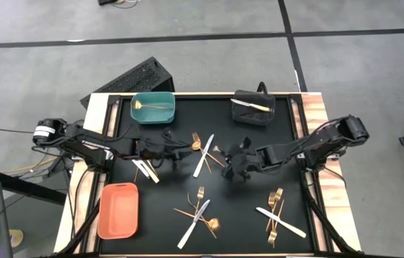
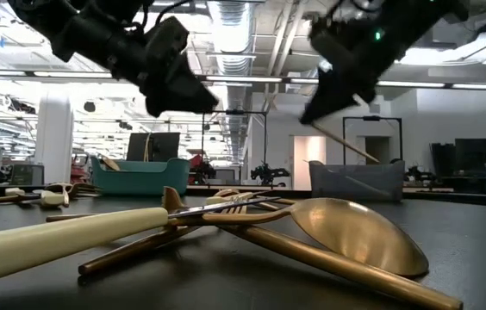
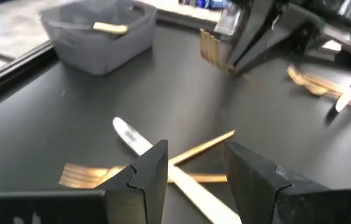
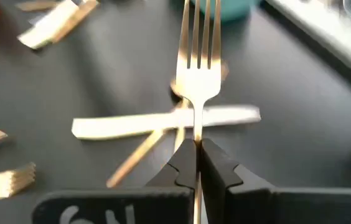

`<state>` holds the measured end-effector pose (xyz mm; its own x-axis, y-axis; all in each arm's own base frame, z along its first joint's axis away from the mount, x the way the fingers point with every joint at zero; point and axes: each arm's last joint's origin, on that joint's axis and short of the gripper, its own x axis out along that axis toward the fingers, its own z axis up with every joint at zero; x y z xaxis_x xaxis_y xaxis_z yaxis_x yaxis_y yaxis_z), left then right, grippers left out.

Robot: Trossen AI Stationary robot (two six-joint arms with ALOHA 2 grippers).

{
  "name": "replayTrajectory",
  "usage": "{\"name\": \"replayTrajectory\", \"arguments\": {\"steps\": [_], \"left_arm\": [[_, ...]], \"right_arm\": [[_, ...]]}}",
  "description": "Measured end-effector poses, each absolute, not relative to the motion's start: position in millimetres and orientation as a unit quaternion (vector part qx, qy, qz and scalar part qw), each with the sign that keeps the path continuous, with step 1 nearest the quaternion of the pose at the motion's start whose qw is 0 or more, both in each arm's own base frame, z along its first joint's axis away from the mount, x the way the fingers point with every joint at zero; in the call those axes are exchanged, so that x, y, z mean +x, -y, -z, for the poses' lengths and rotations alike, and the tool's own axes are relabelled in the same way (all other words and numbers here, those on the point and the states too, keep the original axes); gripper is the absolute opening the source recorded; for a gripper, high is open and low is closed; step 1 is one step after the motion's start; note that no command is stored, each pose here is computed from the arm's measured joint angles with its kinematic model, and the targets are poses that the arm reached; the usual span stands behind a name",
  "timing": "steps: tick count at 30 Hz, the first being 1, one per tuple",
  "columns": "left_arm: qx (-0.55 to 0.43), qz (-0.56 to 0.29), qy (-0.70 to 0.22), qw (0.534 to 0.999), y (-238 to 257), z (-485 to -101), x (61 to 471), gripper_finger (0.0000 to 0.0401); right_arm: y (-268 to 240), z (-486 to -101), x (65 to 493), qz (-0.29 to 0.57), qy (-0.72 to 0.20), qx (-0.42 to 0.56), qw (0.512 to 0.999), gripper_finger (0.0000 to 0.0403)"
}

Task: Sort silverware by color (type)
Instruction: Put the gold fork into the orange bin

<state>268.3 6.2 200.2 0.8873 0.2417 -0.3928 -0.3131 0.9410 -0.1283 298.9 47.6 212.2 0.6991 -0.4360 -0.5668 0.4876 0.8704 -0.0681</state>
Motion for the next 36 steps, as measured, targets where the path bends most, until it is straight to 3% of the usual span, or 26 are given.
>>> {"name": "replayTrajectory", "arguments": {"steps": [14, 21, 29, 36], "left_arm": [[-0.095, -0.135, -0.069, 0.984, -9, -223, 275, 0.0234], [-0.095, -0.134, -0.065, 0.984, -13, -223, 289, 0.0236], [-0.084, -0.166, -0.125, 0.975, -15, -220, 304, 0.0234], [-0.085, -0.195, -0.145, 0.966, -16, -228, 290, 0.0203]], "right_arm": [[-49, -216, 313, 0.278, -0.25, -0.078, 0.924, 0.0029], [-53, -205, 330, 0.275, -0.282, -0.131, 0.91, 0.0029], [-59, -202, 356, 0.274, -0.297, -0.158, 0.901, 0.003], [-57, -207, 356, 0.316, -0.284, -0.162, 0.891, 0.0031]]}}
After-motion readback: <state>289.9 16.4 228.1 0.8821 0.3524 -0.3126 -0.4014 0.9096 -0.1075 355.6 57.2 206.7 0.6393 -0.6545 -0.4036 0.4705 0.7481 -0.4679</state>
